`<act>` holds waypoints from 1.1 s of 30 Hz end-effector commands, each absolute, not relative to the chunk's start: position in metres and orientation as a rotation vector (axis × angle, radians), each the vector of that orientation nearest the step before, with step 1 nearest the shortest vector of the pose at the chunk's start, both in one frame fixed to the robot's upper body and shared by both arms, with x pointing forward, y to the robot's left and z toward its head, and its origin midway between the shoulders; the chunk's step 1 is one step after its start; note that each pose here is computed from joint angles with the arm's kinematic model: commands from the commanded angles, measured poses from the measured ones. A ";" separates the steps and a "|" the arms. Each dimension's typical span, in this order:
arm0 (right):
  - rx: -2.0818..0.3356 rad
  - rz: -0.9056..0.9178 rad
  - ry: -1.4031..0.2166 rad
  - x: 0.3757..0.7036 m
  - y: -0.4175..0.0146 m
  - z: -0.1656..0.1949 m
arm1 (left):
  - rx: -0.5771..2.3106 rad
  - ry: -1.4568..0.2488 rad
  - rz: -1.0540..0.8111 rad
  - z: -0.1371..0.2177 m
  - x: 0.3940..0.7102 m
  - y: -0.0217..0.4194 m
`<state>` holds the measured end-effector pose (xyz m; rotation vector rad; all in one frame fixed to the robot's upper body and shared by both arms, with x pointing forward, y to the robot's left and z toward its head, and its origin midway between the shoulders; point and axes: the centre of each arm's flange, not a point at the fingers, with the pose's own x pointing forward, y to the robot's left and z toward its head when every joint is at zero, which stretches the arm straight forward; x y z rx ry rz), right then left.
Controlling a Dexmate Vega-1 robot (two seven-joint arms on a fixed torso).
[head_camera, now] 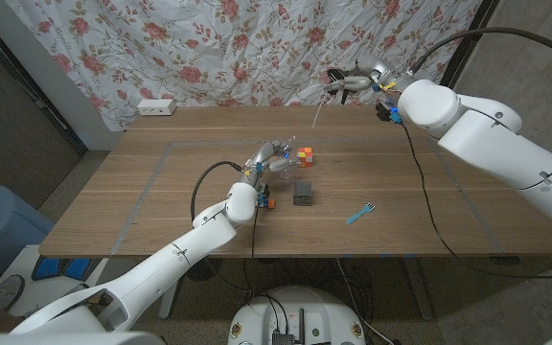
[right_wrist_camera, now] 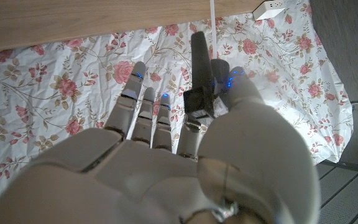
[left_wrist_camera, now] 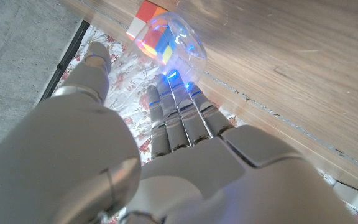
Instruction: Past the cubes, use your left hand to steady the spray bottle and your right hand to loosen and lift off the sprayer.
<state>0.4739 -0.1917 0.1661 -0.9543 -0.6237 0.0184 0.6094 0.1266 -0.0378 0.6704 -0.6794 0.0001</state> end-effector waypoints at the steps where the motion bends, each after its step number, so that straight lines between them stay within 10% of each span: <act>1: -0.990 -0.044 -0.589 0.482 -0.208 0.170 | 0.599 -0.668 0.022 -0.040 0.605 0.138; 33: -0.998 -0.119 -0.500 0.518 -0.219 0.152 | 0.531 -0.676 0.064 -0.044 0.601 0.187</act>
